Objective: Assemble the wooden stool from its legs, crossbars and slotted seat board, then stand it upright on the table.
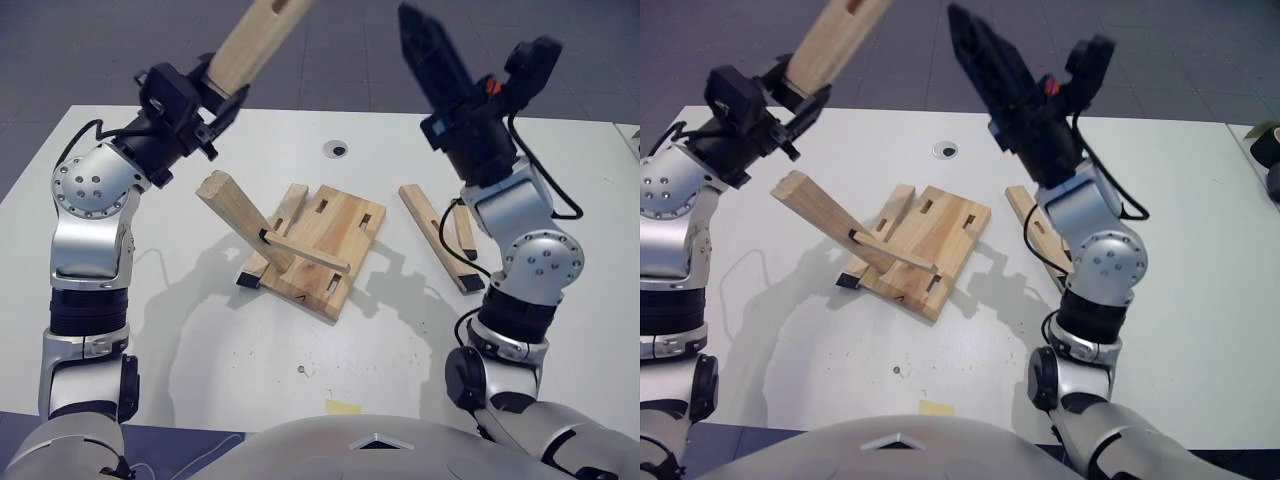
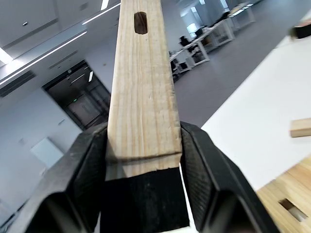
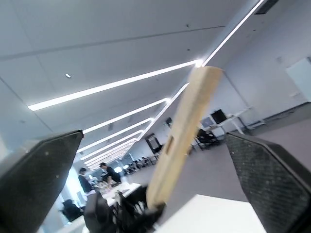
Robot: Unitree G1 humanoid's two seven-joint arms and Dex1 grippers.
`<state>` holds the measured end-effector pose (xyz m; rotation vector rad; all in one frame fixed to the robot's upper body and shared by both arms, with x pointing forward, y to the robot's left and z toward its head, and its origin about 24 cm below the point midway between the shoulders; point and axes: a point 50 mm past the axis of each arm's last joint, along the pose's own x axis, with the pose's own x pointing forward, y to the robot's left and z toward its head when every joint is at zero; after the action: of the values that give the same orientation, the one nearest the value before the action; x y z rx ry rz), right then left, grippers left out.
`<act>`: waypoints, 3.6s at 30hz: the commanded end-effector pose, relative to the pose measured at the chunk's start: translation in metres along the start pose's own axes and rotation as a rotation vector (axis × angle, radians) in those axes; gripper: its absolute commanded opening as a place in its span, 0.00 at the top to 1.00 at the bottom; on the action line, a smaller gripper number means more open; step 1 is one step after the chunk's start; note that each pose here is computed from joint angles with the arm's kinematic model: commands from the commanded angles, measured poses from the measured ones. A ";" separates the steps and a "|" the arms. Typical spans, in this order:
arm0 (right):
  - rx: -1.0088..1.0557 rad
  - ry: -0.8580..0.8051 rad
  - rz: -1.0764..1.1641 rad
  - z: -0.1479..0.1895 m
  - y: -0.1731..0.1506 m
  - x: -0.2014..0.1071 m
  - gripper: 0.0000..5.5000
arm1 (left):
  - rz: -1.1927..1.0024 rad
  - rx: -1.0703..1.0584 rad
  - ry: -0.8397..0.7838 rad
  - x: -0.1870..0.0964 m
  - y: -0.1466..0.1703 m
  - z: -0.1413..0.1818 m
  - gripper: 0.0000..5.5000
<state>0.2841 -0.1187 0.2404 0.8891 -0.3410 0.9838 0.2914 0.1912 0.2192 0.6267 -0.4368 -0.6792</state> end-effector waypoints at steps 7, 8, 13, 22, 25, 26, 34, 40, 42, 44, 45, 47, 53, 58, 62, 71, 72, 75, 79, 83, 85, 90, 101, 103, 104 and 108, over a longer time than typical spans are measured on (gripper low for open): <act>0.011 -0.013 -0.091 -0.003 -0.020 0.016 0.02 | -0.093 -0.046 -0.070 0.004 -0.013 0.012 0.63; 0.007 -0.015 -0.102 -0.004 -0.022 0.016 0.02 | -0.098 -0.048 -0.070 0.004 -0.015 0.012 0.63; 0.001 -0.046 -0.083 0.000 -0.022 0.023 0.05 | -0.124 -0.053 -0.067 0.004 -0.019 0.012 0.63; 0.063 -0.075 0.121 0.011 -0.002 0.017 0.29 | -0.162 -0.067 -0.069 0.004 -0.024 0.012 0.63; 0.013 -0.043 0.101 0.008 -0.004 0.017 0.38 | -0.177 -0.064 -0.078 0.005 -0.025 0.014 0.63; -0.004 -0.037 0.084 0.007 -0.005 0.017 0.41 | -0.182 -0.060 -0.086 0.005 -0.025 0.016 0.63; -0.039 -0.044 0.054 0.007 -0.008 0.016 0.65 | -0.190 -0.044 -0.099 0.007 -0.025 0.021 0.63; -0.025 -0.064 0.049 0.007 -0.007 0.010 0.79 | -0.201 -0.032 -0.094 0.007 -0.028 0.019 0.63; -0.017 -0.068 0.046 0.006 -0.008 0.009 0.80 | -0.198 -0.027 -0.090 0.006 -0.028 0.018 0.63; -0.019 -0.074 0.035 0.005 -0.008 0.008 0.80 | -0.199 -0.023 -0.085 0.005 -0.028 0.017 0.56; -0.019 -0.081 0.027 0.005 -0.009 0.007 0.81 | -0.208 -0.022 -0.078 0.005 -0.029 0.016 0.54; -0.018 -0.097 0.006 0.005 -0.010 0.006 0.82 | -0.240 -0.022 -0.061 0.002 -0.030 0.014 0.48; -0.071 -0.192 -0.095 0.016 -0.019 0.003 0.82 | -0.162 -0.174 -0.134 -0.002 0.007 0.041 0.31; -0.154 -0.263 -0.194 0.032 -0.027 -0.009 0.82 | 0.112 -0.341 -0.231 -0.015 0.062 0.055 0.13; -0.251 -0.256 -0.263 0.039 -0.028 -0.029 0.82 | 0.316 -0.317 0.000 -0.034 0.067 0.008 0.02; -0.415 -0.169 -0.424 0.052 -0.020 -0.084 0.82 | -0.119 -0.257 0.314 -0.066 -0.043 -0.029 0.02; -0.418 -0.166 -0.428 0.053 -0.020 -0.085 0.82 | -0.180 -0.245 0.278 -0.061 -0.052 -0.019 0.02; -0.424 -0.156 -0.429 0.052 -0.021 -0.083 0.82 | -0.230 -0.234 0.144 -0.041 -0.056 0.010 0.02; -0.433 -0.161 -0.430 0.054 -0.021 -0.081 0.82 | -0.147 -0.222 0.096 -0.034 -0.036 0.017 0.02; -0.444 -0.164 -0.438 0.057 -0.021 -0.084 0.82 | -0.030 -0.360 0.008 -0.031 -0.007 0.027 0.02; -0.440 -0.159 -0.434 0.059 -0.022 -0.084 0.82 | -0.092 -0.525 -0.083 -0.032 -0.003 0.044 0.02; -0.446 -0.151 -0.459 0.063 -0.027 -0.091 0.82 | -0.528 -0.871 -0.159 -0.053 -0.016 0.081 0.02; -0.437 -0.131 -0.473 0.062 -0.030 -0.094 0.82 | -0.767 -0.853 0.054 -0.066 -0.068 0.083 0.02; -0.434 -0.129 -0.472 0.062 -0.031 -0.093 0.82 | -0.715 -0.788 0.079 -0.061 -0.074 0.077 0.02; -0.436 -0.127 -0.471 0.062 -0.031 -0.093 0.82 | -0.709 -0.761 0.096 -0.060 -0.077 0.073 0.05; -0.441 -0.117 -0.466 0.062 -0.031 -0.091 0.82 | -0.737 -0.740 0.129 -0.063 -0.088 0.066 0.17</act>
<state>0.2683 -0.2276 0.2000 0.6008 -0.3934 0.3833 0.1742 0.1571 0.2044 0.0821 0.1921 -1.3858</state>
